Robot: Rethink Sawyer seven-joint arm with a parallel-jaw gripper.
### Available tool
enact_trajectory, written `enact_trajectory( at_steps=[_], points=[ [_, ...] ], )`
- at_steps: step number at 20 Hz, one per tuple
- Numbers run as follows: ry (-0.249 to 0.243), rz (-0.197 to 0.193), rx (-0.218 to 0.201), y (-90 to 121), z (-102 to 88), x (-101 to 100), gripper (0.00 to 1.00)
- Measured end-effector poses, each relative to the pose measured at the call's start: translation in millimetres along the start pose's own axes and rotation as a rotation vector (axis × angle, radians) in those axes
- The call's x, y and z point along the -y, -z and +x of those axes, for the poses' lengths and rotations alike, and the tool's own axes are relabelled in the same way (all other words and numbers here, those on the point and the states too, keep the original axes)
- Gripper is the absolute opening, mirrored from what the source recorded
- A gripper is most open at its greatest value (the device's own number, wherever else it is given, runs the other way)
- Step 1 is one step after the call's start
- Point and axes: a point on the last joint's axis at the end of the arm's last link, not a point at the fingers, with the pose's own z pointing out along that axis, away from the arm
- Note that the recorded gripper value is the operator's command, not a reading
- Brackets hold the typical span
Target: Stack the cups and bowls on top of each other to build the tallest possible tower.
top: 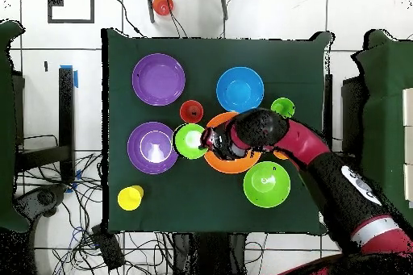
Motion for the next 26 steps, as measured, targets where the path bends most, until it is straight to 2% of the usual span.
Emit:
enact_trajectory(
  at_steps=[3,4,9,13,17,22,26],
  points=[
    [-0.009,-0.037,-0.010,-2,-2.3,6,0.00],
    [-0.015,-0.065,-0.017,-3,-4.7,10,0.00],
    [-0.026,-0.115,-0.031,-8,-9.2,19,0.00],
    [-0.019,-0.127,-0.032,-11,-9.2,24,0.00],
    [0.005,-0.118,-0.017,-13,-9.3,24,0.00],
    [0.053,-0.098,0.034,-16,-12.2,17,0.00],
    [0.066,-0.094,0.055,-17,-13.9,15,0.00]
  ],
)
